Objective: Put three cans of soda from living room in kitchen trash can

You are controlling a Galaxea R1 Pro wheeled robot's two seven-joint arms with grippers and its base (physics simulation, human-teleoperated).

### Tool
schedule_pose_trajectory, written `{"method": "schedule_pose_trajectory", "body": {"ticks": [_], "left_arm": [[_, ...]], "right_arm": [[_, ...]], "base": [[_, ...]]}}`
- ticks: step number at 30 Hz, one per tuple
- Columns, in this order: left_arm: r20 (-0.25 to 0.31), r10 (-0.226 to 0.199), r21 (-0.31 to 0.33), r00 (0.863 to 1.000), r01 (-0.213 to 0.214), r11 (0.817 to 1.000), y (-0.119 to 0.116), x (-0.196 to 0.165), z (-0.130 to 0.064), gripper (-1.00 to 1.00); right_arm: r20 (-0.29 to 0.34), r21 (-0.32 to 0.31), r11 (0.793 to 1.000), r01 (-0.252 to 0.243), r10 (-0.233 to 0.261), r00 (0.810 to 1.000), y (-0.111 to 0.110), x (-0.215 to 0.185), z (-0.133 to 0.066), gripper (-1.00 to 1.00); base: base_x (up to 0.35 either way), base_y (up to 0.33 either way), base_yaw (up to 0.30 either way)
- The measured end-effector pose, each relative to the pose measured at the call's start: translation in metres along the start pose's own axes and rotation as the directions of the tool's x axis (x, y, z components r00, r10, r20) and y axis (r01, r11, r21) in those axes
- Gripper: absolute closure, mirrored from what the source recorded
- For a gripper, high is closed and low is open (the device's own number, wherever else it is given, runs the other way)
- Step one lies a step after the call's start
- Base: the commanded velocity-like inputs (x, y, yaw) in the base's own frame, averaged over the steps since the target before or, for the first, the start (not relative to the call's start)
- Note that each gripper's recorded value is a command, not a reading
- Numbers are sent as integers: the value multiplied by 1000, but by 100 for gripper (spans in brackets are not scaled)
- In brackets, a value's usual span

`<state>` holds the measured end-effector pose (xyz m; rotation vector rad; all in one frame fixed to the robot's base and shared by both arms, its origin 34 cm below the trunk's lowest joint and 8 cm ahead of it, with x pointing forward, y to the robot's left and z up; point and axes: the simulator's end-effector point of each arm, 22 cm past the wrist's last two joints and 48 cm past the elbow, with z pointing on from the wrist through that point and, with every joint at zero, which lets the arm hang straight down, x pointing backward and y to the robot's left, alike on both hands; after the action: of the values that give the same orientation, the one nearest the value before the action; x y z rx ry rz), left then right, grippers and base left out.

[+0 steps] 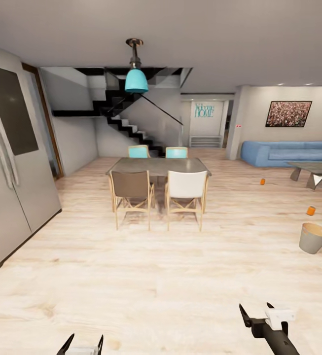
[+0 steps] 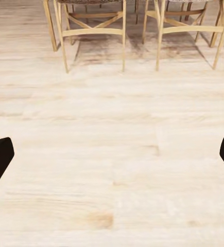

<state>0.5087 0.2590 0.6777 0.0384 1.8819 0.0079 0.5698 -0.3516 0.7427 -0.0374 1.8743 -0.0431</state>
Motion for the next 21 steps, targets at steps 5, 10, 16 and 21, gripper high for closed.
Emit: {"method": "schedule_pose_trajectory", "body": {"ticks": [5, 10, 16, 21], "left_arm": [[2, -1, 0, 1000, 1, 1000, 0, -1, 0, -100], [3, 1, 1, 1000, -1, 1000, 0, -1, 0, -100], [7, 1, 1, 1000, -1, 1000, 0, -3, 0, -100], [12, 1, 0, 1000, -1, 1000, 0, -4, 0, -100]], "right_arm": [[-2, -2, 1000, 1, -1, 1000, 1, 1, 0, -100], [-2, -5, 1000, 0, 0, 1000, 2, 1, 0, -100], [2, -5, 1000, -1, 1, 1000, 3, 0, 0, -100], [5, -4, 1000, -1, 1, 1000, 2, -1, -1, -100]], "base": [[312, 120, -44], [314, 114, -91], [315, 113, -191], [312, 61, -220]]}}
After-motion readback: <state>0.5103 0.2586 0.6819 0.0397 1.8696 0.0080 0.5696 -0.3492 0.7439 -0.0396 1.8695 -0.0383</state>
